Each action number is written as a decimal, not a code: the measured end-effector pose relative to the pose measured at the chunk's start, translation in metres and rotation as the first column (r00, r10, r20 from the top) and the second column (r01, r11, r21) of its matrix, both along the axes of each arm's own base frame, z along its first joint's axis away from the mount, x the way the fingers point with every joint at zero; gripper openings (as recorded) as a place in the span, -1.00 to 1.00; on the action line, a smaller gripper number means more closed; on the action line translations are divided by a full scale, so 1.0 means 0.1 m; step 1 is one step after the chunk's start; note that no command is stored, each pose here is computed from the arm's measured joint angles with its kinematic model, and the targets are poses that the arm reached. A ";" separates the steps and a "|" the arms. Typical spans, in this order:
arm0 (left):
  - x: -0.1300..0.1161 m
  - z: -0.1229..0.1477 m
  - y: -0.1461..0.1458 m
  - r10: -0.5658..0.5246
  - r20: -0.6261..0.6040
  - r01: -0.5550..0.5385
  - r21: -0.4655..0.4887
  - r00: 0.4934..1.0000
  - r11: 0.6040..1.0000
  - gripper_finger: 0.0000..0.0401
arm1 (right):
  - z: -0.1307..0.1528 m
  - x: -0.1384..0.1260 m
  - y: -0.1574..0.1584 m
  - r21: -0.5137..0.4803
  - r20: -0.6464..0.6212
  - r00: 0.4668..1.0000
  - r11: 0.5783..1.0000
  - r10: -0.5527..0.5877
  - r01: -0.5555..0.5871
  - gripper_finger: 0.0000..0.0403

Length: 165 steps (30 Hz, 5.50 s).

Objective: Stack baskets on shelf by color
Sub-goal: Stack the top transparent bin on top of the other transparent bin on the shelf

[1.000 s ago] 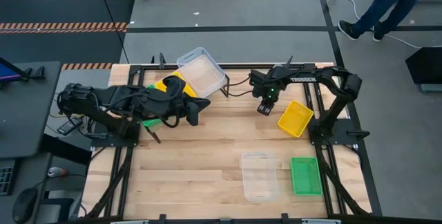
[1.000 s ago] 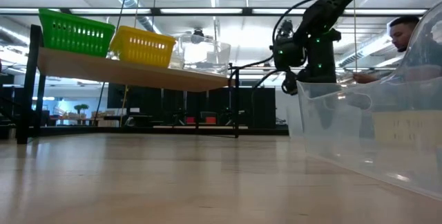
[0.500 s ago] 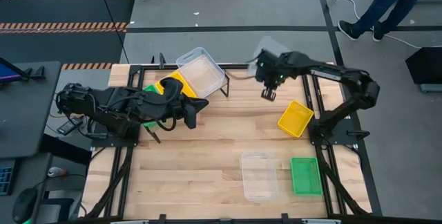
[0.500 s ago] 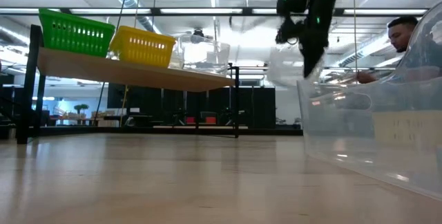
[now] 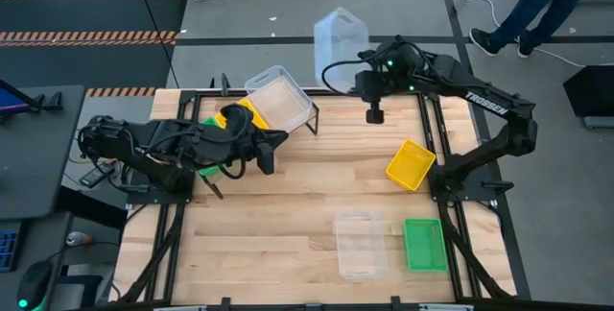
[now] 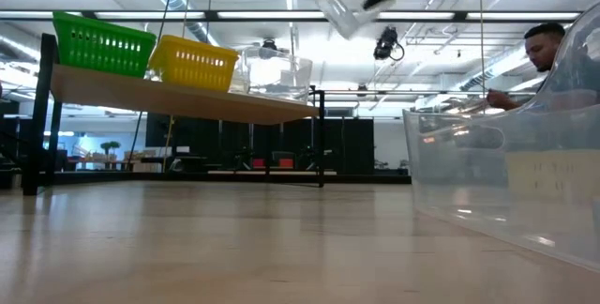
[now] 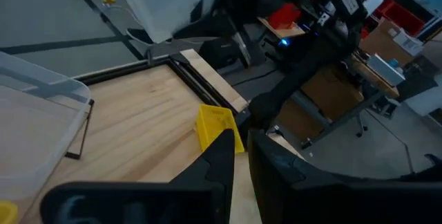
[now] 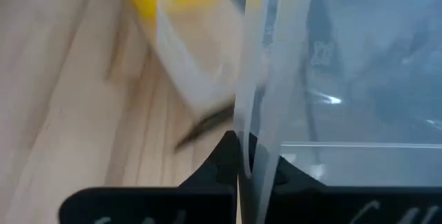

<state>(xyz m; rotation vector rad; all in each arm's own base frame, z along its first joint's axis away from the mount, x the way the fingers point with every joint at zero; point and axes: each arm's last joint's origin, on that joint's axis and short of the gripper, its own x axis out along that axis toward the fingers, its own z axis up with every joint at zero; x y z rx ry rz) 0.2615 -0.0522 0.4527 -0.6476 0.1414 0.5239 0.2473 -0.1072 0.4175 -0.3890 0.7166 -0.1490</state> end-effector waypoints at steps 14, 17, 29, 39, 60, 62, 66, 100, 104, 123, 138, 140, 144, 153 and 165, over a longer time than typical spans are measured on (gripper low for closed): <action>-0.06 0.32 0.00 -0.052 0.175 0.021 0.174 0.983 0.985 -0.76 | -0.28 0.74 0.06 -0.066 0.079 0.973 0.975 0.218 -0.213 -0.95; -0.16 0.42 0.00 -0.047 0.220 0.003 0.194 0.974 0.981 -0.76 | -0.38 0.83 0.04 -0.078 0.047 0.970 0.969 0.237 -0.233 -0.95; -0.28 0.48 0.01 -0.039 0.246 -0.010 0.193 0.968 0.981 -0.76 | -0.57 0.97 -0.02 -0.210 -0.071 0.938 0.914 0.338 -0.346 -0.95; -0.28 0.48 0.01 -0.038 0.246 -0.011 0.193 0.969 0.981 -0.76 | -0.67 1.02 -0.12 -0.193 -0.097 0.948 0.929 0.304 -0.317 -0.93; -0.28 0.48 0.01 -0.039 0.238 -0.009 0.198 0.970 0.980 -0.76 | -0.68 0.99 -0.23 -0.217 -0.107 0.947 0.922 0.303 -0.320 -0.76; -0.28 0.47 0.01 -0.039 0.233 -0.008 0.200 0.972 0.980 -0.76 | -0.68 0.99 -0.22 -0.229 -0.112 0.937 0.909 0.331 -0.348 -0.76; -0.28 0.47 0.01 -0.040 0.232 -0.008 0.201 0.972 0.979 -0.76 | -0.68 1.00 -0.21 -0.224 -0.103 0.929 0.902 0.356 -0.370 -0.76; -0.27 0.44 0.01 -0.045 0.188 0.001 0.228 0.981 0.974 -0.76 | -0.41 0.89 -0.19 -0.314 -0.006 0.975 0.926 0.221 -0.211 -0.03; -0.28 0.44 0.02 -0.023 0.180 -0.022 0.244 0.983 0.970 -0.76 | -0.28 0.78 -0.12 -0.277 0.045 0.989 0.953 0.140 -0.122 -0.04; -0.30 0.32 0.62 0.167 -0.094 -0.103 0.479 0.981 0.872 -0.48 | -0.25 0.22 0.28 0.552 -0.127 0.908 0.731 -0.400 0.400 -0.04; -0.65 0.52 1.28 0.300 -0.579 -0.002 0.457 0.758 0.889 0.04 | -0.34 0.31 0.61 0.625 -0.234 0.910 0.664 -0.342 0.411 -0.04; -0.61 0.49 1.37 0.287 -0.611 0.006 0.431 0.738 0.902 0.09 | -0.34 0.31 0.64 0.623 -0.234 0.915 0.671 -0.329 0.401 -0.04; -0.52 0.36 1.57 0.254 -0.691 0.042 0.381 0.677 0.924 0.17 | -0.34 0.32 0.69 0.627 -0.233 0.919 0.673 -0.319 0.393 -0.04; -0.21 0.00 2.13 0.242 -0.805 0.020 0.300 0.542 0.954 0.28 | -0.34 0.33 0.80 0.627 -0.232 0.931 0.688 -0.281 0.364 -0.04; -0.14 -0.25 2.48 0.170 -0.884 0.085 0.228 0.436 0.970 0.27 | -0.34 0.33 0.84 0.619 -0.236 0.932 0.696 -0.276 0.363 -0.04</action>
